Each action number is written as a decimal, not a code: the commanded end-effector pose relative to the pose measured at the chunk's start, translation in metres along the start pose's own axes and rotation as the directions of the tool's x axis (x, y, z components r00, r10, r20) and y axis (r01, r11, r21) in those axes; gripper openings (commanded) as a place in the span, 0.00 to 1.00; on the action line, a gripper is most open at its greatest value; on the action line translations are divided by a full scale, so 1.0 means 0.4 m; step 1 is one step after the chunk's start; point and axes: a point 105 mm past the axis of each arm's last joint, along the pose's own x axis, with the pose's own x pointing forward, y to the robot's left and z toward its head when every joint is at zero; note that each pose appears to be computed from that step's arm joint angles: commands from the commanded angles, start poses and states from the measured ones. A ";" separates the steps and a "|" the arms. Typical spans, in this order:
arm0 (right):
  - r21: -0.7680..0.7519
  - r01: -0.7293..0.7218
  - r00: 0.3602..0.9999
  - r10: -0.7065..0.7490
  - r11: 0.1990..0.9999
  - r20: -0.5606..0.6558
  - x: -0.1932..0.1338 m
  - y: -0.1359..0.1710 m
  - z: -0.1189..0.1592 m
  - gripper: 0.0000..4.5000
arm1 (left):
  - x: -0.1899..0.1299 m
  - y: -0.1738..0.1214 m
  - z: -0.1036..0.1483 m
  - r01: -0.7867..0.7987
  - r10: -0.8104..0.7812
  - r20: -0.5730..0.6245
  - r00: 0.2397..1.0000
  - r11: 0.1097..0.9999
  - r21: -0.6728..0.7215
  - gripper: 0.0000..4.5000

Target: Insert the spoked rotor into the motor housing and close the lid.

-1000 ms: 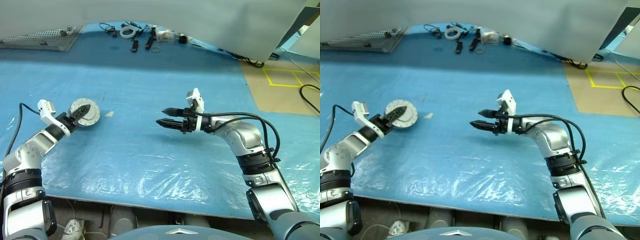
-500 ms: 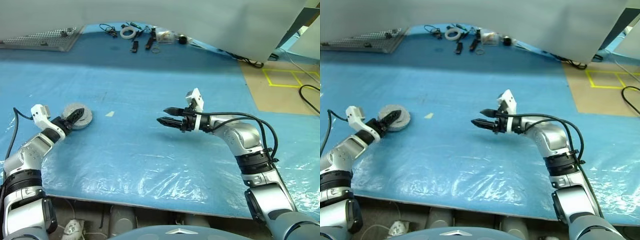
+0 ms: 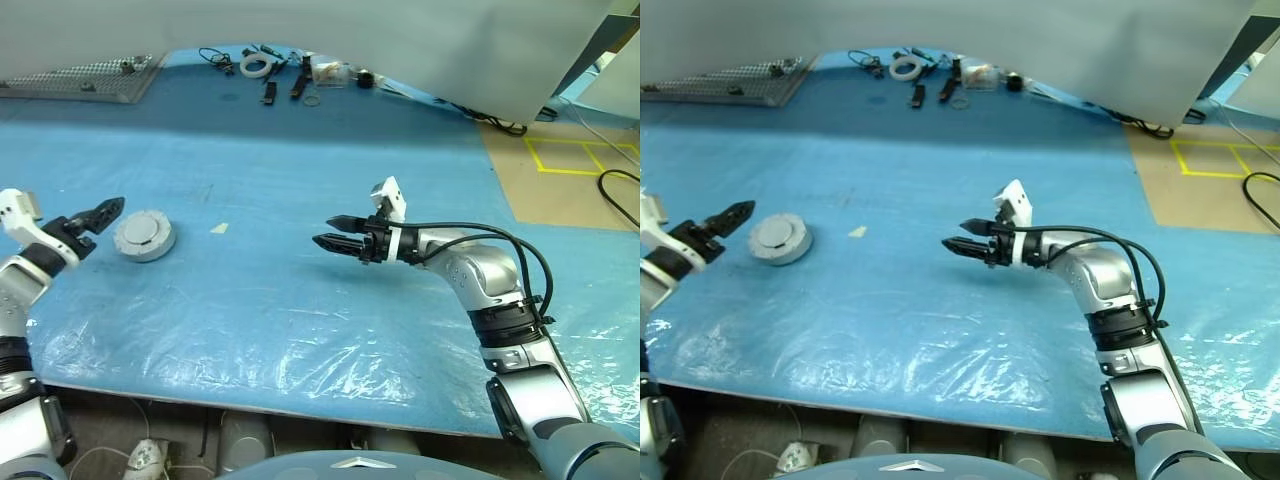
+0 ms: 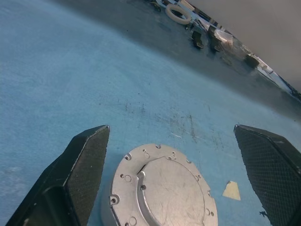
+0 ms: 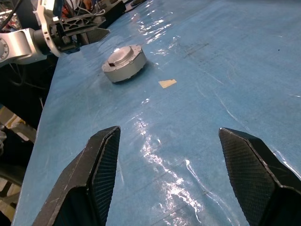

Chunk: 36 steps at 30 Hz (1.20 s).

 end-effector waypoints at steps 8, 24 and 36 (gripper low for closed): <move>-0.150 -0.032 0.999 0.030 0.988 -0.014 -0.055 0.010 0.042 0.78 | 0.014 -0.259 0.004 0.482 -0.443 -0.196 0.875 0.834 0.268 0.99; -0.222 -0.056 0.995 0.036 0.973 -0.095 -0.069 0.019 -0.015 0.78 | 0.048 -0.403 -0.209 0.739 -0.592 -0.458 0.663 0.615 0.275 0.99; -0.241 -0.019 0.995 -0.006 0.970 -0.103 -0.073 -0.004 -0.028 0.78 | 0.054 -0.408 -0.232 0.749 -0.596 -0.464 0.655 0.595 0.294 0.99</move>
